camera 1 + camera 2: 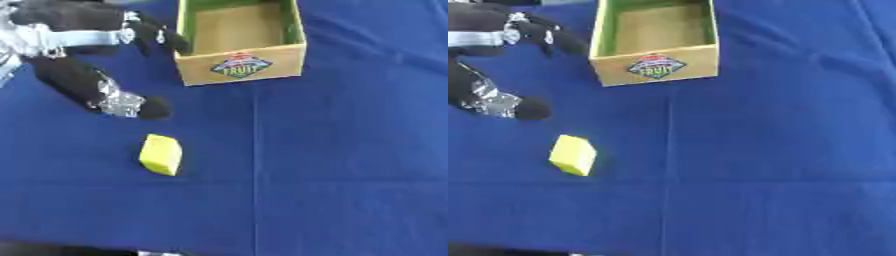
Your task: Pick up objects on the table and place them in the box.
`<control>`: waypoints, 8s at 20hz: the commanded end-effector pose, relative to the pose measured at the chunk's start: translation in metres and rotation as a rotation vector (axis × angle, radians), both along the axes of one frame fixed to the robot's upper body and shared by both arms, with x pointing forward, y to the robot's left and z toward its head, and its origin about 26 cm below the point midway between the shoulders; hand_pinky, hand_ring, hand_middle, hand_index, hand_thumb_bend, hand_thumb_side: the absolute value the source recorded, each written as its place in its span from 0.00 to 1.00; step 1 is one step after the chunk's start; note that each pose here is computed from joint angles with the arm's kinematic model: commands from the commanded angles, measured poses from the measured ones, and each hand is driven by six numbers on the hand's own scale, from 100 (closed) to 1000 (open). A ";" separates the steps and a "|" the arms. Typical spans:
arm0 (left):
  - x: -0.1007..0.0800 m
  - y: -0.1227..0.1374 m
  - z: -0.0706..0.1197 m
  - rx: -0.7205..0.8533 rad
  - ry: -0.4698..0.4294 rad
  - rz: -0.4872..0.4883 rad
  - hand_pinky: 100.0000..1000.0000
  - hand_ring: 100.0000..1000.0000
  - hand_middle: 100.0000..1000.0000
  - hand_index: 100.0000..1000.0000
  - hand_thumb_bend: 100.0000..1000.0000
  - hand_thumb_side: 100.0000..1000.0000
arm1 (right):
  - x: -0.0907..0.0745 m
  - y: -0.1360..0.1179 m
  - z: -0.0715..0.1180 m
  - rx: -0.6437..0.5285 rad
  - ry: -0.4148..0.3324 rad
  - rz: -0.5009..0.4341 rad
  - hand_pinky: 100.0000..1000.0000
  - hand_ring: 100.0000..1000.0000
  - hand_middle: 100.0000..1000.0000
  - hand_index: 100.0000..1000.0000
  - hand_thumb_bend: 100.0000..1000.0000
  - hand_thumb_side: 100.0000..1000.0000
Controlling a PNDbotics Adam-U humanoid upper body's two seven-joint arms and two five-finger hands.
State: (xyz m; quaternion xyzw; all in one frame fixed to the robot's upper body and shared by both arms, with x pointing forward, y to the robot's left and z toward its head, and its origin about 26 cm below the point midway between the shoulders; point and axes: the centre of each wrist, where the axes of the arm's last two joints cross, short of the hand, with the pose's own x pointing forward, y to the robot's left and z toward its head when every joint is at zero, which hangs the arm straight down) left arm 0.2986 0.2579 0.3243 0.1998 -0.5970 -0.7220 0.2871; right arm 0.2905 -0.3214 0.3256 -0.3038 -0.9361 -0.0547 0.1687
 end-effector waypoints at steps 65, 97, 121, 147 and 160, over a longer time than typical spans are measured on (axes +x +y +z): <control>0.002 -0.010 -0.087 0.358 -0.171 0.244 0.71 0.81 0.74 0.89 0.60 0.70 | -0.004 0.001 0.006 -0.008 -0.010 0.012 0.65 0.68 0.53 0.70 0.00 1.00; 0.018 -0.004 -0.113 0.422 -0.239 0.247 0.63 0.74 0.67 0.80 0.57 0.63 | -0.003 0.003 0.005 -0.006 -0.002 0.022 0.65 0.68 0.53 0.70 0.00 1.00; 0.018 -0.003 -0.087 0.211 -0.495 0.267 0.07 0.36 0.31 0.45 0.15 0.34 | -0.003 0.001 0.004 0.005 -0.006 0.014 0.66 0.68 0.53 0.70 0.00 0.99; 0.026 -0.017 0.054 -0.094 -0.806 0.339 0.00 0.32 0.28 0.41 0.19 0.28 | -0.004 0.004 0.009 -0.027 -0.013 0.033 0.66 0.69 0.53 0.70 0.00 0.99; 0.079 -0.034 0.069 -0.140 -0.680 0.363 0.00 0.31 0.27 0.40 0.16 0.32 | -0.004 0.009 0.018 -0.044 -0.053 0.072 0.66 0.69 0.53 0.71 0.00 1.00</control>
